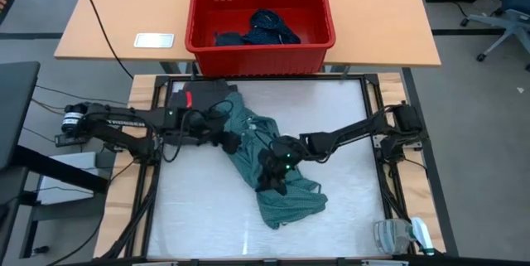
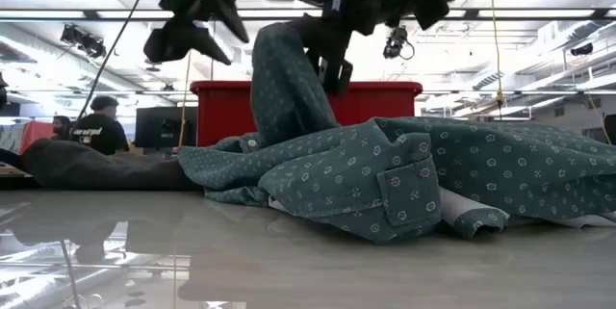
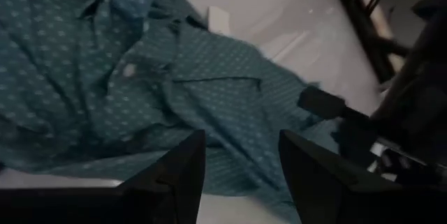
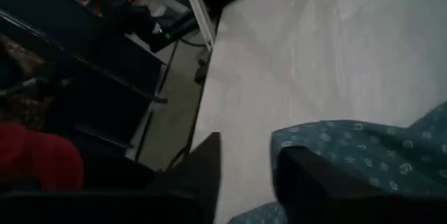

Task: Fold laundry
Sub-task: Fold the dark green polo

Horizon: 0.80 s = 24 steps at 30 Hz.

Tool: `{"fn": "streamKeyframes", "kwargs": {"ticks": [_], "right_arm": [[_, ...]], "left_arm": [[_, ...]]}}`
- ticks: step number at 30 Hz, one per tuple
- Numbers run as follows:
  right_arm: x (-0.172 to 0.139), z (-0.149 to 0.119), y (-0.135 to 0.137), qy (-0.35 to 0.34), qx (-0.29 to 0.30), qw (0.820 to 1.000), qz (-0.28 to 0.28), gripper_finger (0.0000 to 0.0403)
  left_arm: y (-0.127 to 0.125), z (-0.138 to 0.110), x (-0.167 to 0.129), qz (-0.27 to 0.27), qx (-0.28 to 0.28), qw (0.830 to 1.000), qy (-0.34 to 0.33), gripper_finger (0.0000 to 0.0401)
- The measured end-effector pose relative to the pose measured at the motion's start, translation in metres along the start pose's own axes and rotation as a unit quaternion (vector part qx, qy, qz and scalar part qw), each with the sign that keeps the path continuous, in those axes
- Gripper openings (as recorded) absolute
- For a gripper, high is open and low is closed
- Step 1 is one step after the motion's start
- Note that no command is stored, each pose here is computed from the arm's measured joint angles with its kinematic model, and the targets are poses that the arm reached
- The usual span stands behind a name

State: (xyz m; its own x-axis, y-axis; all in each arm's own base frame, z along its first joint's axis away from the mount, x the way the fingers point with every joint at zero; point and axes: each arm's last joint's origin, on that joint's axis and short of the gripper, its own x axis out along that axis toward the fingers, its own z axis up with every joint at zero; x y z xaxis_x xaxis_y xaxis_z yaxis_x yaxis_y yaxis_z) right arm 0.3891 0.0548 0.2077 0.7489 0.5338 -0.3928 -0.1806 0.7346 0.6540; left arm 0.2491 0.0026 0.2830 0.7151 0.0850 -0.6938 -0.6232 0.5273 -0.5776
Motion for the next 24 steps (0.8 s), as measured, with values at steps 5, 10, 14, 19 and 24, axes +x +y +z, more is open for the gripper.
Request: {"fn": "streamKeyframes", "kwargs": {"ticks": [5,10,14,19,24], "right_arm": [[-0.039,0.019,0.002,-0.024,0.048,0.997,-0.063,0.0217],[-0.082,0.018,0.002,-0.005,0.058,0.979,-0.196,0.0224],[-0.089,0.016,0.007,0.036,0.039,0.987,-0.153,0.0222],[-0.055,0.0,0.015,0.086,0.015,0.994,-0.071,0.0218],[-0.034,-0.022,0.025,0.166,-0.019,0.986,0.012,0.0209]], "left_arm": [[-0.015,-0.011,0.017,-0.023,-0.016,1.0,-0.005,0.0188],[-0.031,-0.026,0.054,-0.051,-0.021,0.998,0.002,0.0188],[-0.033,-0.036,0.082,-0.048,-0.042,0.998,0.01,0.0188],[-0.029,-0.042,0.093,-0.026,-0.062,0.997,0.026,0.0188],[-0.029,-0.042,0.089,-0.024,-0.072,0.997,0.029,0.0187]]}}
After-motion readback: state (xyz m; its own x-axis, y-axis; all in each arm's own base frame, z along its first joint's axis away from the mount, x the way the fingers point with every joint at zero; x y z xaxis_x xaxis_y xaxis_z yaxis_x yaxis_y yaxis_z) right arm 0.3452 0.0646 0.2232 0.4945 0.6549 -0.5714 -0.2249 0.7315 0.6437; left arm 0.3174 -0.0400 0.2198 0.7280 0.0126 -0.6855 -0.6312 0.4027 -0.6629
